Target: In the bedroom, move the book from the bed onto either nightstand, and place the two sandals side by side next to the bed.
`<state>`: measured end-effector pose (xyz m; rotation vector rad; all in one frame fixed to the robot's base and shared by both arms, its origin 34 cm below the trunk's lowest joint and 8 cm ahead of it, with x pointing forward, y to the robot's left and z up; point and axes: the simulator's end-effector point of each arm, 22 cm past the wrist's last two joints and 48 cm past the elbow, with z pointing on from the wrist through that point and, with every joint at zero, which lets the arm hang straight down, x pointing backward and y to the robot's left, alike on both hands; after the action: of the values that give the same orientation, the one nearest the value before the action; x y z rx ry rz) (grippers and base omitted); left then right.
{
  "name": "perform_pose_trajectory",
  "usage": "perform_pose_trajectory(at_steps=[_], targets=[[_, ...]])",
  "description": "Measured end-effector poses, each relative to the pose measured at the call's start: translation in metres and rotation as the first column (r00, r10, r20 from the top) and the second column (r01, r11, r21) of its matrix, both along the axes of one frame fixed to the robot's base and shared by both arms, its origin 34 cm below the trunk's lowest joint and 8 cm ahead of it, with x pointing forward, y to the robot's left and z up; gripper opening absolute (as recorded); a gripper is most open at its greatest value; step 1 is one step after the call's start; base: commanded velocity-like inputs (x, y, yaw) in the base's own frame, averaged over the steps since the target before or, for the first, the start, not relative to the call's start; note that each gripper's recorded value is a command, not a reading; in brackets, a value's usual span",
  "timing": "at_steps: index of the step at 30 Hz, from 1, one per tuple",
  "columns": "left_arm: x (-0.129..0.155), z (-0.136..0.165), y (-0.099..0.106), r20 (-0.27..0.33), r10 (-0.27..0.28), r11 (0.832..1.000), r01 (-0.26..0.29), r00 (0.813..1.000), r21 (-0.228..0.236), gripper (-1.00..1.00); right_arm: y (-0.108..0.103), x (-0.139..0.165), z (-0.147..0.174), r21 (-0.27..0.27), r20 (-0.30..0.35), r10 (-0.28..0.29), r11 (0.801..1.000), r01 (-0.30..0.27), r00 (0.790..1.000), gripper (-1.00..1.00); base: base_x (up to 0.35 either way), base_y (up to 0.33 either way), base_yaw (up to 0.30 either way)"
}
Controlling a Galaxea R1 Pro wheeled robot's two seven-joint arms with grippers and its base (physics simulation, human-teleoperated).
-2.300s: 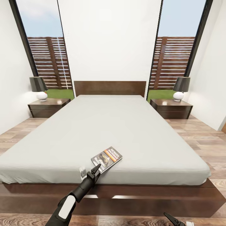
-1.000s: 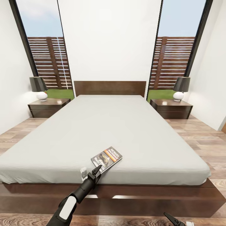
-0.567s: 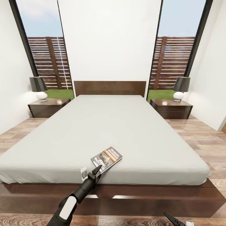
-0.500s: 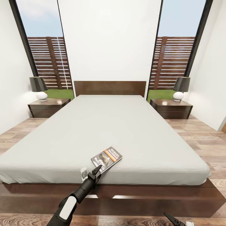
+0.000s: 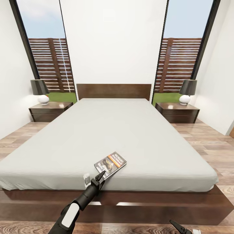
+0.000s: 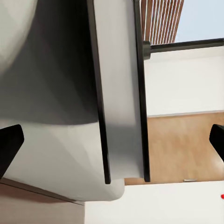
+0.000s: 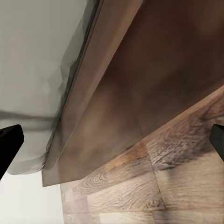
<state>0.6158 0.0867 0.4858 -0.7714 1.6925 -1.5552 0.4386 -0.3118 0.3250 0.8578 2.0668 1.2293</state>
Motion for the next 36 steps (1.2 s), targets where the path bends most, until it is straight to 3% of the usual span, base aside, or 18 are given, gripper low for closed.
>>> perform_pose_trajectory(at_steps=[36], targets=[[-0.0003,-0.0001,-0.0003,0.0,-0.001,1.0,0.001,1.0,-0.001,1.0,0.0,-0.0003,-0.0001,0.0,0.0,0.0,1.0,0.0,1.0,1.0,0.006,-0.002,0.0]])
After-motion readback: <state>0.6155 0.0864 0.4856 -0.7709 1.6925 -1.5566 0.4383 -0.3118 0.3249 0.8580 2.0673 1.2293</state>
